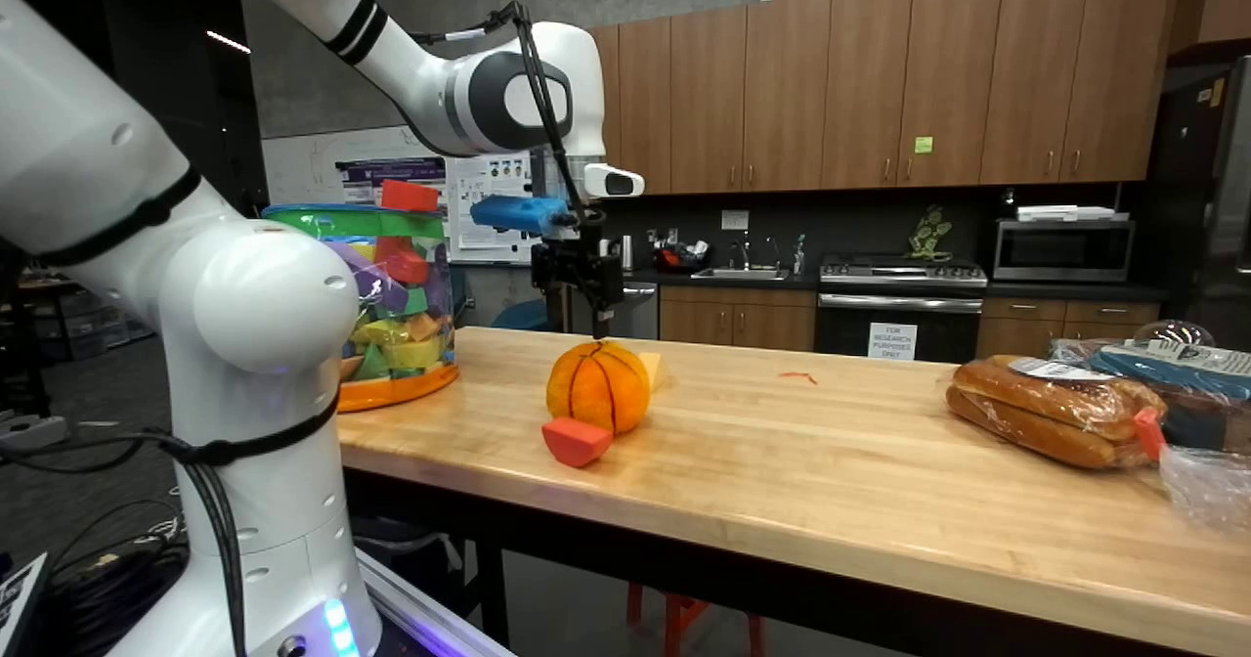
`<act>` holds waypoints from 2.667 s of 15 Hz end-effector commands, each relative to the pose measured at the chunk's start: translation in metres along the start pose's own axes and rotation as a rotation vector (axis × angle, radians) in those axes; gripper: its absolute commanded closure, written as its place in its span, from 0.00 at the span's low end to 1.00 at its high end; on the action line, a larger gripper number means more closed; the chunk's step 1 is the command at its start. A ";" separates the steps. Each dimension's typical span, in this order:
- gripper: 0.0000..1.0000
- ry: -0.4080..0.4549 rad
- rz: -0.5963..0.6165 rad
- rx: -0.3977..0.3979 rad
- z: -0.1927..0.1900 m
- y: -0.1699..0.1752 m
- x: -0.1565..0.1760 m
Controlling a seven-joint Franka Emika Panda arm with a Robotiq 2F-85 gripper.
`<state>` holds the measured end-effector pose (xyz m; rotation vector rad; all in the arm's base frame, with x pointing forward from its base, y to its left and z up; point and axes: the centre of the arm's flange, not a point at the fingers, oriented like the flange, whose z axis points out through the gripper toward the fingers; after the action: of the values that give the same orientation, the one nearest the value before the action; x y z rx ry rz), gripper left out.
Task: Pick up the orange triangular block and place it in the bag
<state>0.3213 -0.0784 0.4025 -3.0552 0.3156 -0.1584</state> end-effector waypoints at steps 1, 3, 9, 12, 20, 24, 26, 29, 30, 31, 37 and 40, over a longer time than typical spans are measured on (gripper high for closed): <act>0.00 0.000 0.000 0.000 0.000 0.000 0.000; 0.00 0.000 0.000 0.000 0.000 0.000 0.000; 0.00 0.000 0.000 0.000 0.000 0.000 0.000; 0.00 0.000 0.000 0.000 0.000 0.000 0.000; 0.00 0.113 -0.116 -0.129 -0.059 -0.008 0.050; 0.00 0.141 -0.238 -0.174 -0.077 -0.038 0.086; 0.00 0.137 -0.294 -0.168 -0.077 -0.056 0.103; 0.00 0.113 -0.361 -0.153 -0.063 -0.075 0.120; 0.00 0.105 -0.374 -0.144 -0.056 -0.080 0.126; 0.00 0.096 -0.386 -0.133 -0.048 -0.082 0.130; 0.00 0.008 -0.380 -0.067 0.009 -0.090 0.152; 0.00 -0.024 -0.366 -0.051 0.030 -0.091 0.160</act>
<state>0.4777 -0.0196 0.4074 -3.1546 -0.2440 -0.1560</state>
